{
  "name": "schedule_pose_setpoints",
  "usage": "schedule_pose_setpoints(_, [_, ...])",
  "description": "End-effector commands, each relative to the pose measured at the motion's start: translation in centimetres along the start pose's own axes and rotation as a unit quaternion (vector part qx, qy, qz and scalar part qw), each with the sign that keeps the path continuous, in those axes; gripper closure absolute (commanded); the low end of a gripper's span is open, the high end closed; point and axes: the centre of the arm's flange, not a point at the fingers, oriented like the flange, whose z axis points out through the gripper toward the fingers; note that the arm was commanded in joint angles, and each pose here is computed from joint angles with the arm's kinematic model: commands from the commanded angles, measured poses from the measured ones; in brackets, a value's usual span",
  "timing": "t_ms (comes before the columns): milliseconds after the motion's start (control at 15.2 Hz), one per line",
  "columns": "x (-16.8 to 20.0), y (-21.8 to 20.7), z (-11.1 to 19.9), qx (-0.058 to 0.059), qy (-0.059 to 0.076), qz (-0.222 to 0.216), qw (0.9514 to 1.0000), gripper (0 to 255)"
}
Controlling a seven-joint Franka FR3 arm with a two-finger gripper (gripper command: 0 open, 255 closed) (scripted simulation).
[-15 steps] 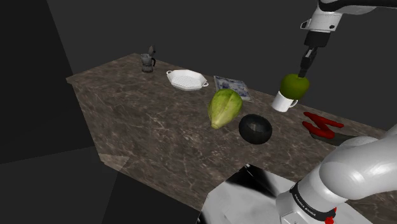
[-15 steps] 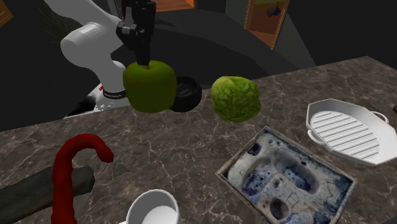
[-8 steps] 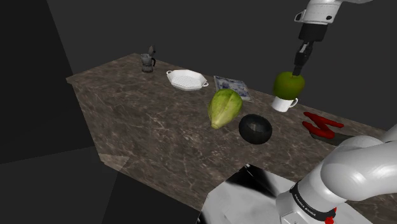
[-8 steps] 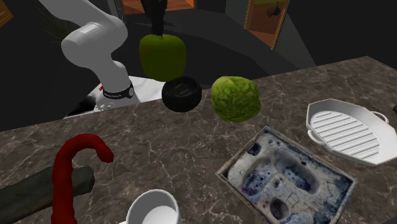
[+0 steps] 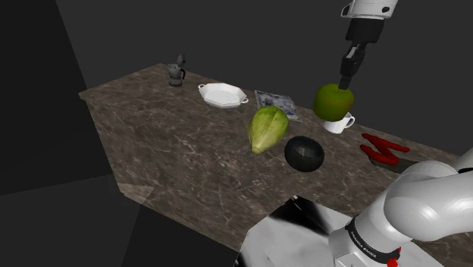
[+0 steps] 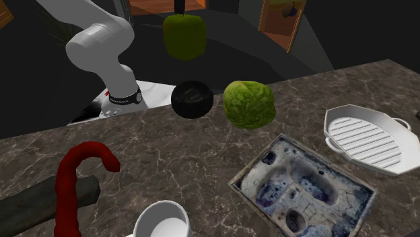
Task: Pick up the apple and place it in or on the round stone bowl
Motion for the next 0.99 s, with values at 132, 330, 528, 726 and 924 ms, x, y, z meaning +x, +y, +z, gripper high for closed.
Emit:
schedule_pose_setpoints(132, [0.2,-0.3,1.8,0.000,0.000,0.001,1.0000,255])
schedule_pose_setpoints(330, [0.5,-0.2,3.4,0.000,0.000,0.001,1.0000,255])
schedule_pose_setpoints(528, [0.7,-0.1,4.9,0.000,0.000,0.001,1.0000,255])
schedule_pose_setpoints(726, [0.9,0.0,6.5,0.000,0.000,0.001,1.0000,255])
schedule_pose_setpoints(924, [1.2,0.0,8.1,0.000,0.000,0.001,1.0000,255])
